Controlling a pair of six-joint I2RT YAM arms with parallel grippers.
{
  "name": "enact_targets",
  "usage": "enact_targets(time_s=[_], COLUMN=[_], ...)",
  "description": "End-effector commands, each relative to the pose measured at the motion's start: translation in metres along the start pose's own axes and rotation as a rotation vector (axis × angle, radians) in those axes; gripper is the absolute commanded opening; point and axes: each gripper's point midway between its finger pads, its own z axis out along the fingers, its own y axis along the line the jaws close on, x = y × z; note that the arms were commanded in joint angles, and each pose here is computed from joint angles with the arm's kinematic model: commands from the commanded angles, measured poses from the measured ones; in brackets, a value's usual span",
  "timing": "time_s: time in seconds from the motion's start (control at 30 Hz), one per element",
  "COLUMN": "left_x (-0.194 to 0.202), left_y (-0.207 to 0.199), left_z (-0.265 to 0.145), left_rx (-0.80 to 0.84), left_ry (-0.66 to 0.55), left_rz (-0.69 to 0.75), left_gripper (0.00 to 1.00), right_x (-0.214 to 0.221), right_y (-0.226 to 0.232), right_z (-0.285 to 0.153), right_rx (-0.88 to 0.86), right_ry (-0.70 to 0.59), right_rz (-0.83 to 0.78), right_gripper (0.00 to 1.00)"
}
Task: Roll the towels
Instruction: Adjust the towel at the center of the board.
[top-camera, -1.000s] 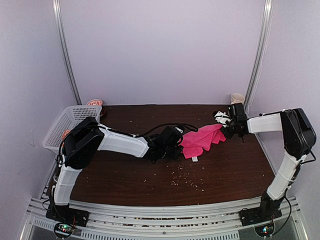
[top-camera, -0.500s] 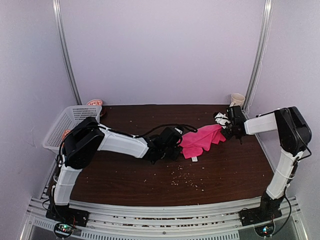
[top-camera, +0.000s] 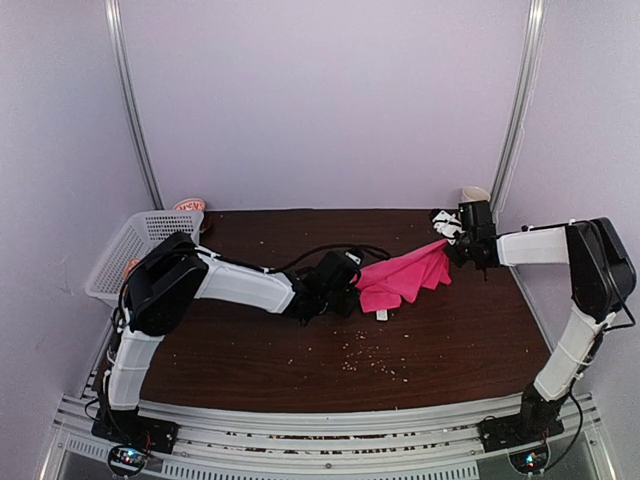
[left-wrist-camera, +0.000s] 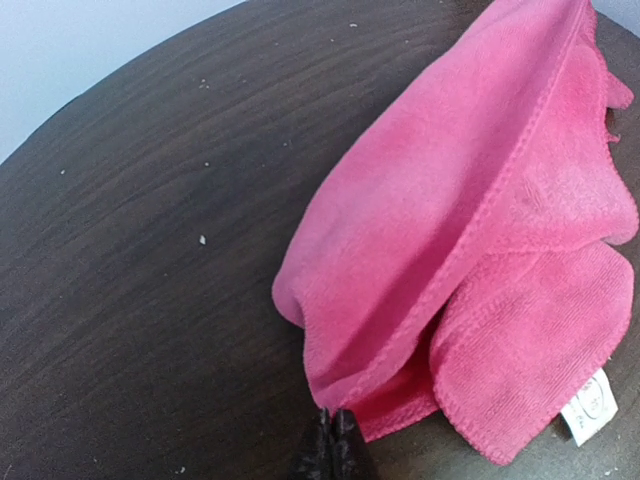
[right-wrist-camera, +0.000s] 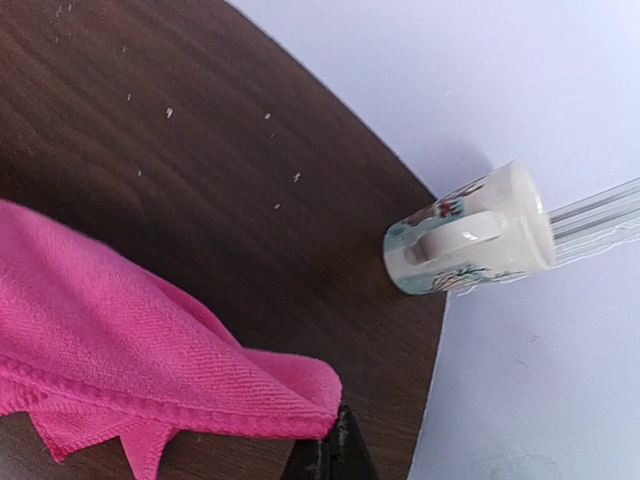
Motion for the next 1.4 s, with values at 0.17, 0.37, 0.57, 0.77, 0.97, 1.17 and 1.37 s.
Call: enact_targets(time_s=[0.17,0.37,0.57,0.77,0.97,1.17,1.37], left_x=[-0.085,-0.099,-0.060,-0.041,-0.051,-0.060,-0.063], left_y=[0.028,0.010,-0.023,-0.047,-0.057,-0.075,-0.077], left_z=[-0.037,-0.058,-0.050,-0.032,-0.023,-0.006,0.001], left_rx=[-0.072,0.057,0.173,0.271,0.290,0.338,0.330], left_ry=[-0.218,-0.282,-0.279,-0.275,-0.323,-0.329,-0.328], left_rz=[0.011,0.020,0.076,0.115,0.131,0.125,0.098], left_gripper=[0.00,0.09,0.53,0.54,0.60,0.61,0.60], right_x=[-0.067,-0.103,-0.136,-0.138,-0.137,-0.142,-0.138], right_y=[-0.050,-0.055,-0.099,-0.113,-0.119,-0.135,-0.151], right_z=[-0.082,-0.126,-0.154,-0.152,-0.152,-0.167,-0.178], right_rx=[0.028,-0.019,0.064,0.119,0.142,0.186,0.259], right_ry=[-0.234,-0.350,-0.372,-0.335,-0.319,-0.339,-0.331], right_rz=[0.059,0.059,0.177,0.192,0.210,0.226,0.235], right_gripper=[0.00,0.00,0.00,0.00,0.00,0.00,0.00])
